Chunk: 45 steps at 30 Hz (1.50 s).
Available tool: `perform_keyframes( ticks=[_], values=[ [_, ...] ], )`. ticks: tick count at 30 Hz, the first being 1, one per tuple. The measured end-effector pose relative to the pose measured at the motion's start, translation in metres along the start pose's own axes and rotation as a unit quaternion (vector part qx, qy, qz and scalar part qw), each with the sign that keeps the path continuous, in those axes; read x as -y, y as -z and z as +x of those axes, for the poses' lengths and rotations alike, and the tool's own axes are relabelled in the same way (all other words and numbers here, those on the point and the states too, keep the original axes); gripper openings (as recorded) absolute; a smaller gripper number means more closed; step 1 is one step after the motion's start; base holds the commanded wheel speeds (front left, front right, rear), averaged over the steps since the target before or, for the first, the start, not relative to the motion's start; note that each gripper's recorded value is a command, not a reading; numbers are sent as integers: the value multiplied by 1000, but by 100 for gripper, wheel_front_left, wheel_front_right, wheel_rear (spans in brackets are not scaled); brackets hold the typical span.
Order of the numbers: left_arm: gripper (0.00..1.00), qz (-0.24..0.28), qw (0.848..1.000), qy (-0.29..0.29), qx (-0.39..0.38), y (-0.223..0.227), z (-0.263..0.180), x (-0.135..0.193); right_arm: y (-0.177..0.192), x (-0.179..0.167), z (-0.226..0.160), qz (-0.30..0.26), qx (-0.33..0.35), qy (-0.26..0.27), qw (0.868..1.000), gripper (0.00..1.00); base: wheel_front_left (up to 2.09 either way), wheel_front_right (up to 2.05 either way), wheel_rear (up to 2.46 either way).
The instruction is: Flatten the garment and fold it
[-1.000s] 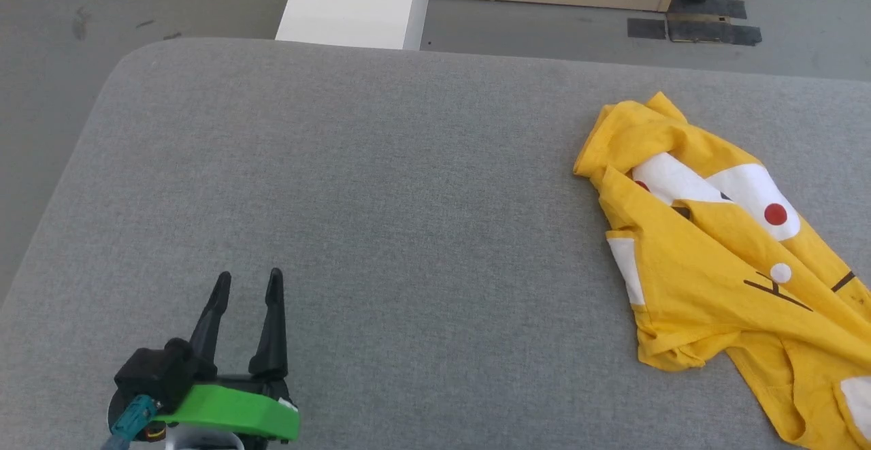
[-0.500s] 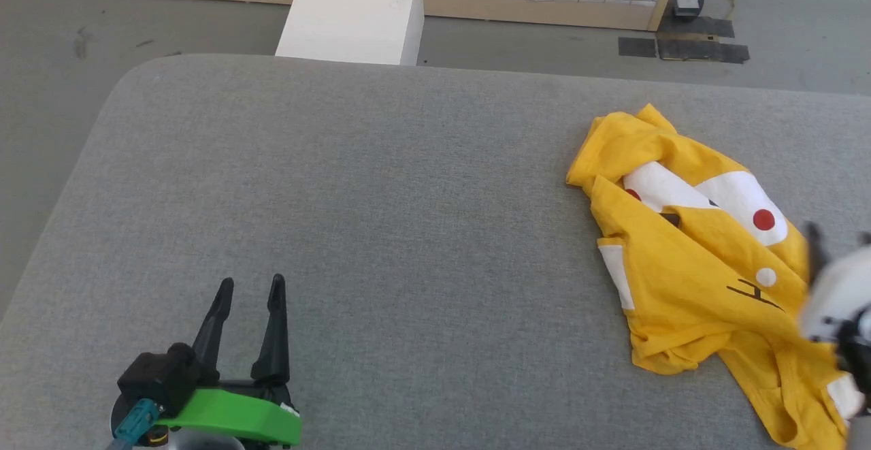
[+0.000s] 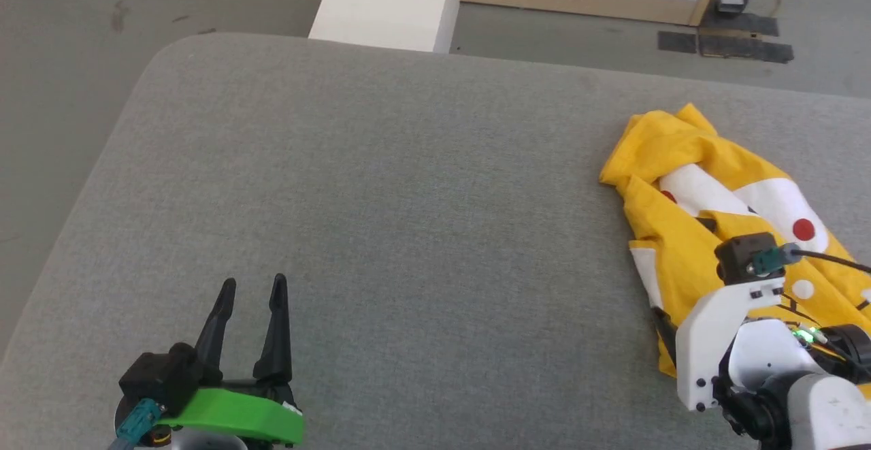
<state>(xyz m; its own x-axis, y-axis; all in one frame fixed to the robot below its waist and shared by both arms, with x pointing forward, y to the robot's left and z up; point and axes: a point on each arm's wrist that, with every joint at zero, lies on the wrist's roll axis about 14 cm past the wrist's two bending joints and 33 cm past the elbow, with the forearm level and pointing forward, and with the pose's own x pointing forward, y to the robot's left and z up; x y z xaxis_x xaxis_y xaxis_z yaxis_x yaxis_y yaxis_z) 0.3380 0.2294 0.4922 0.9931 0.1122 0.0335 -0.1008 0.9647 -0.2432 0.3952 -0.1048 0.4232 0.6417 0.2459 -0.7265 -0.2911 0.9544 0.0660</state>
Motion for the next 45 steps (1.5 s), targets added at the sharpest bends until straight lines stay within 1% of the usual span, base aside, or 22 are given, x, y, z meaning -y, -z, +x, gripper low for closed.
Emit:
perform_keyframes(
  ticks=[1,5,7,8,9,10,11,15,17,19,21,23,25,27,29,30,32,33,35,37,41,45],
  values=[
    [100,0,1000,-3,-1,1,0,-2,5,1,4,-8,-12,6,1000,100,0,0,0],
    [100,2,1000,-13,-6,3,-2,-8,32,0,19,-4,-63,2,998,100,0,0,0],
    [100,2,1000,-17,-8,4,-2,-10,41,1,26,3,-75,0,997,100,0,0,0],
    [100,2,1000,-18,-8,4,-2,-11,41,3,29,4,-73,2,997,97,0,0,0],
    [100,2,1000,-19,-8,4,-2,-12,39,3,32,2,-68,2,998,40,0,0,0],
    [100,3,1000,-20,-8,4,-2,-12,35,3,35,2,-60,3,998,29,0,0,0],
    [100,3,1000,-21,-7,3,-2,-13,31,2,38,1,-51,1,999,0,0,0,0],
    [100,3,1000,-24,-1,-1,-2,-15,5,-19,43,-4,-7,-34,999,0,0,0,0],
    [100,3,1000,-23,2,-2,-2,-15,-14,-44,42,-11,22,-75,997,0,0,0,0],
    [100,2,1000,-21,5,-4,-1,-14,-35,-73,36,-14,55,-123,991,0,0,0,0],
    [100,2,1000,-20,8,-6,0,-13,-53,-109,25,-18,81,-184,979,0,0,0,0],
    [100,1,1000,-18,10,-7,0,-13,-58,-142,13,-26,90,-239,966,0,0,0,0],
    [100,1,1000,-17,13,-9,0,-12,-51,-174,0,-27,78,-296,952,0,0,0,0],
    [100,1,1000,-19,15,-10,-2,-13,-35,-198,-8,-34,47,-337,940,0,0,0,0],
    [100,1,1000,-23,16,-11,-4,-16,-17,-211,-11,-37,11,-358,933,1,0,0,0],
    [100,1,1000,-25,16,-11,-6,-17,-5,-213,-9,-42,-10,-359,932,6,0,0,0],
    [100,1,999,-30,14,-10,-9,-19,19,-208,0,-70,-49,-336,938,45,0,0,0],
    [100,0,999,-31,13,-9,-10,-19,26,-204,4,-69,-58,-327,941,100,0,0,0],
    [100,-1,999,-32,12,-8,-12,-19,38,-193,12,-65,-71,-307,947,100,0,0,0],
    [100,-3,999,-33,11,-8,-14,-19,39,-188,15,-60,-64,-296,951,100,0,0,0],
    [100,-5,999,-31,12,-8,-16,-18,19,-183,12,-31,-25,-295,955,100,0,0,0],
    [100,-7,1000,-23,13,-8,-17,-13,-14,-169,4,0,41,-283,958,100,0,0,0]
  ],
)
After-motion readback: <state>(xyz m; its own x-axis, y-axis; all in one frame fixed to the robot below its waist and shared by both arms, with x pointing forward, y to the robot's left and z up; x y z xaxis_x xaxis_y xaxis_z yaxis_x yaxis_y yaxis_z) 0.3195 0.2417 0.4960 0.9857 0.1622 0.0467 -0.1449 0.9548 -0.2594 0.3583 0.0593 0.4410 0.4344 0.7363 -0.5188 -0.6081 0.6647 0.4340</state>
